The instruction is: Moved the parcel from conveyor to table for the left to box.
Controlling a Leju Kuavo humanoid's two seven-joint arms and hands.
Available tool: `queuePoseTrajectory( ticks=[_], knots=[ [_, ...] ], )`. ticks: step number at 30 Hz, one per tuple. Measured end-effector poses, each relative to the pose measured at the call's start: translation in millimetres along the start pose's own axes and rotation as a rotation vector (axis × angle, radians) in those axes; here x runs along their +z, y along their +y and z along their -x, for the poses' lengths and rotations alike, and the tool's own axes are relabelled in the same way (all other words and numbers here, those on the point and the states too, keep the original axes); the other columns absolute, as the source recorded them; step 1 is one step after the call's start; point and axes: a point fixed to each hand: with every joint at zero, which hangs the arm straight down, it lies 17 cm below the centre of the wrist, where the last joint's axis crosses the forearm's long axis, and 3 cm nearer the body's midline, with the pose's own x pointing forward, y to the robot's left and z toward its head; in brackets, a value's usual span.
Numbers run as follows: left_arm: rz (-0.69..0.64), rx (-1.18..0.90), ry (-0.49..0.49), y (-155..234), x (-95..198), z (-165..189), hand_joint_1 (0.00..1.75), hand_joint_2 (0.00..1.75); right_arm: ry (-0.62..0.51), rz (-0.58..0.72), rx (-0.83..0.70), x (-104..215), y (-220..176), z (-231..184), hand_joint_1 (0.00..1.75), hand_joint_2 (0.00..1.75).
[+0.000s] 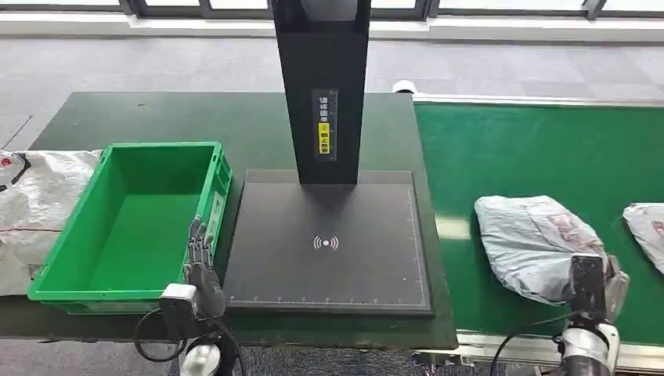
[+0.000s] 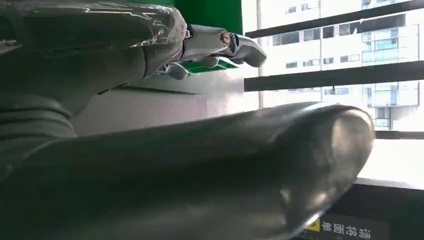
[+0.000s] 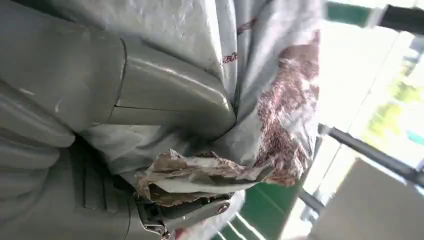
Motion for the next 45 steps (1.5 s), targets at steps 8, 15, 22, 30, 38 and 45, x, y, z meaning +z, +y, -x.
queuePoseTrajectory(
  ticks=[8,15,22,30,38,45],
  knots=[
    [0.016,0.004,0.002,-3,0,0,0.00,0.00,-0.181,0.043,-0.034,0,-10,-67,1.75,1.75],
    [0.030,0.002,-0.002,-6,0,-1,0.00,0.00,-0.290,0.027,-0.026,3,2,-107,1.75,1.75],
    [0.051,0.002,0.009,-11,2,2,0.00,0.00,-0.490,-0.121,-0.029,-3,82,-198,1.75,1.75],
    [-0.001,-0.022,0.070,-3,1,16,0.00,0.00,-0.656,-0.343,-0.122,-14,213,-349,1.75,1.75],
    [-0.009,-0.033,0.101,-2,6,27,0.00,0.00,-0.683,-0.533,-0.176,39,294,-393,1.75,1.75],
    [0.003,-0.011,0.109,-6,8,30,0.00,0.00,-0.682,-0.606,-0.201,58,315,-399,1.75,1.75]
  ],
)
